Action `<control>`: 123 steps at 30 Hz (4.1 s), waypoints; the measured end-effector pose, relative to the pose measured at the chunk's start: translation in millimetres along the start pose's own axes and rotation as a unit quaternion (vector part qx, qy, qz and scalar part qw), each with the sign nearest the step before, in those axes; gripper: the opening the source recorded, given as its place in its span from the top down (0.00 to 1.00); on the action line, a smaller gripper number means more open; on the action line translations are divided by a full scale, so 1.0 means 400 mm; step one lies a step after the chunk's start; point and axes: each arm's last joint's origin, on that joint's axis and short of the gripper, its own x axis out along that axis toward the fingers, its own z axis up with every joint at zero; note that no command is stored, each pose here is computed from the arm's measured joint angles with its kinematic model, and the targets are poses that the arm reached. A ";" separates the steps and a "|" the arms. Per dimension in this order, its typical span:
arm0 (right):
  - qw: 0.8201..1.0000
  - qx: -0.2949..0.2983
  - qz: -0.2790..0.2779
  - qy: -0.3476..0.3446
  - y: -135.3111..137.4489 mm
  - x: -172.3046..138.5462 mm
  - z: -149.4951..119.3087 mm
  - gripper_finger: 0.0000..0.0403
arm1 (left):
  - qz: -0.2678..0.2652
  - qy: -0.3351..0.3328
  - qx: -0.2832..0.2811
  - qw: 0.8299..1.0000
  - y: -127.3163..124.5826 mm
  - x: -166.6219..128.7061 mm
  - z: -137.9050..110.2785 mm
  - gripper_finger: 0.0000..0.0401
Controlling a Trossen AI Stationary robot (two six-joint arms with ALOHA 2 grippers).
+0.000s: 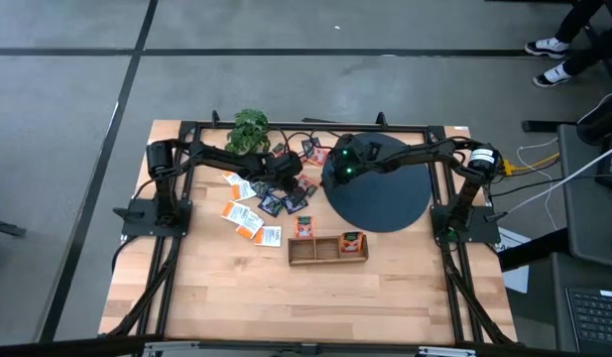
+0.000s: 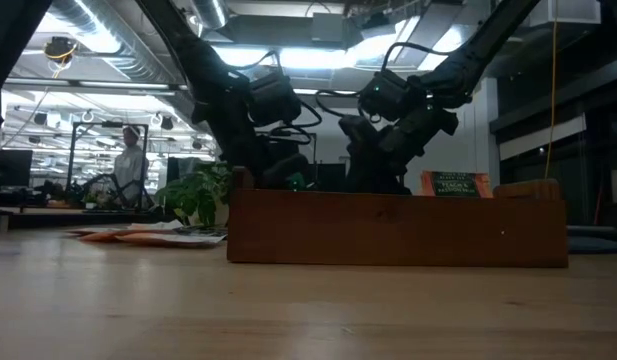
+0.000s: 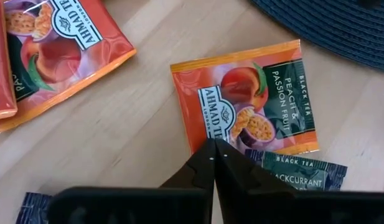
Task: Pick & Place Tea
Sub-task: Put the orange tea bag into the right section of the wooden organizer
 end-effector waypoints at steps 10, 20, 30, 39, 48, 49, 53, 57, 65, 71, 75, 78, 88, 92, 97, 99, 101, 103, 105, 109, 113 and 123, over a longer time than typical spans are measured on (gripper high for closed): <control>0.999 0.015 -0.003 0.036 -0.042 0.063 -0.012 0.72 | 0.000 0.004 0.002 1.000 -0.004 0.002 -0.005 0.99; 1.000 0.011 0.005 0.029 -0.031 0.088 0.021 0.49 | 0.001 0.005 0.002 1.000 -0.010 0.002 -0.009 0.99; 0.999 0.012 0.009 0.030 -0.029 0.087 0.025 0.53 | -0.010 -0.009 -0.009 1.000 -0.014 0.003 -0.003 1.00; 0.999 0.011 0.010 0.031 -0.028 0.087 0.025 0.68 | -0.020 -0.025 -0.023 0.999 -0.018 0.003 0.005 1.00; 0.999 0.006 0.012 0.034 -0.029 0.087 0.024 0.87 | -0.020 -0.025 -0.034 0.999 -0.018 0.003 0.005 0.99; 0.999 0.001 0.013 0.034 -0.029 0.087 0.024 0.90 | -0.020 -0.026 -0.035 0.999 -0.018 0.002 0.006 1.00; 0.999 -0.003 0.023 0.041 -0.028 0.087 0.023 0.98 | -0.033 -0.025 -0.035 0.999 -0.020 -0.013 0.009 0.99; 0.998 -0.004 0.032 0.049 -0.027 0.087 0.021 0.97 | -0.041 -0.034 -0.036 0.998 -0.019 -0.056 0.020 0.98; 0.996 -0.034 0.046 0.065 -0.021 0.085 0.024 0.98 | -0.055 -0.083 -0.007 0.995 -0.023 -0.213 0.048 0.99; 0.992 -0.092 0.050 0.077 0.026 0.068 0.074 0.99 | -0.071 -0.116 -0.076 0.988 0.005 -0.314 0.063 0.96; 0.984 -0.138 0.046 0.099 0.072 0.040 0.115 0.99 | -0.090 -0.112 -0.118 0.983 0.045 -0.366 0.065 0.91; 0.977 -0.174 0.070 0.106 0.112 0.014 0.150 0.99 | -0.095 -0.109 -0.132 0.981 0.071 -0.399 0.062 0.84; 0.961 -0.228 0.146 0.054 0.204 -0.107 0.240 0.99 | -0.131 -0.149 -0.089 0.976 0.094 -0.472 0.064 0.65; 0.964 -0.216 0.146 0.041 0.197 -0.143 0.254 0.99 | -0.171 -0.174 -0.066 0.967 0.085 -0.486 0.077 0.64; 0.964 -0.220 0.148 0.024 0.206 -0.176 0.261 0.99 | -0.214 -0.201 -0.052 0.955 0.079 -0.497 0.094 0.64; 0.963 -0.224 0.151 0.017 0.214 -0.190 0.262 0.99 | -0.209 -0.201 -0.053 0.956 0.081 -0.497 0.094 0.64; 0.961 -0.228 0.154 0.011 0.222 -0.203 0.261 0.99 | -0.205 -0.200 -0.057 0.956 0.088 -0.496 0.094 0.64; 0.961 -0.228 0.155 0.008 0.227 -0.213 0.261 0.99 | -0.200 -0.200 -0.061 0.957 0.097 -0.496 0.096 0.64; 0.961 -0.225 0.158 0.003 0.232 -0.221 0.262 0.99 | -0.194 -0.203 -0.061 0.958 0.106 -0.496 0.098 0.64; 0.958 -0.234 0.165 -0.014 0.244 -0.238 0.266 0.99 | -0.203 -0.207 -0.063 0.955 0.118 -0.499 0.103 0.64; 0.954 -0.238 0.178 -0.036 0.256 -0.245 0.274 0.99 | -0.225 -0.204 -0.056 0.951 0.118 -0.500 0.105 0.64; 0.952 -0.232 0.197 -0.043 0.268 -0.246 0.278 0.99 | -0.262 -0.246 -0.031 0.933 0.107 -0.516 0.125 0.68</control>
